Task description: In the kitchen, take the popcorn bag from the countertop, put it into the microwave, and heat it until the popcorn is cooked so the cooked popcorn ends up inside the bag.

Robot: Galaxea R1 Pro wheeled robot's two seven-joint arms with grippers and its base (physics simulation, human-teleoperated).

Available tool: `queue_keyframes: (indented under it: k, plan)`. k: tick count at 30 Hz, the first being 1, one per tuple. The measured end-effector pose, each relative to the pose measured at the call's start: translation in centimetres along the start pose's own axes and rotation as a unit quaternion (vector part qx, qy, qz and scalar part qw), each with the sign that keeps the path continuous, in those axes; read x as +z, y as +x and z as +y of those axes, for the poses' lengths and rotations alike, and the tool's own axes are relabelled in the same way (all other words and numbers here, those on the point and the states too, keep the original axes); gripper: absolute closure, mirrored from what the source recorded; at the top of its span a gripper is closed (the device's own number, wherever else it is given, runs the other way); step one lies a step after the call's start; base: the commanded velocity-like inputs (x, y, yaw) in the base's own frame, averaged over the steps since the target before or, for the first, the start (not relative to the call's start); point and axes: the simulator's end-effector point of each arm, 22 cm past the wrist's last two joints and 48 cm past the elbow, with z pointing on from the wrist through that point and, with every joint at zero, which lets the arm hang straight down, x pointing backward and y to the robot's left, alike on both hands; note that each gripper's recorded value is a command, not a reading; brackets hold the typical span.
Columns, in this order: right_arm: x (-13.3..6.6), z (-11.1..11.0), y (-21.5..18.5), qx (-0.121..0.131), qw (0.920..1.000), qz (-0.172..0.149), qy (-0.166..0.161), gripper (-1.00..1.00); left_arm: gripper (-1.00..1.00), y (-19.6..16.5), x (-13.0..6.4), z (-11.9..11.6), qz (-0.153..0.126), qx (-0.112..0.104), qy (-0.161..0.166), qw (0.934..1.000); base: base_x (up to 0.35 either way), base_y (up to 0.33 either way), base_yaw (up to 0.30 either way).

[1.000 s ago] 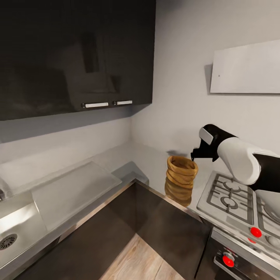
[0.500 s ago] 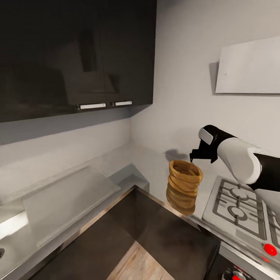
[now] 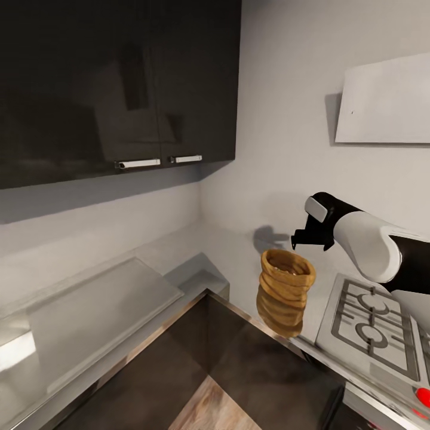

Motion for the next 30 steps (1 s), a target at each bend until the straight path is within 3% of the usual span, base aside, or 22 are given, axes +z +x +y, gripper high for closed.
queue_keyframes:
  k: [10,30]
  plan:
    - [0.6,0.0,0.1,0.000,1.0000,0.004,0.001,-1.00,-1.00,0.3,0.0,0.0,0.004,0.000,0.000,1.0000,0.157,-0.145,-0.006]
    - [2.5,0.5,0.6,-0.004,0.9998,0.017,0.003,-1.00,-1.00,1.4,0.0,0.1,0.018,0.000,-0.002,0.9998,0.005,-0.005,-0.070]
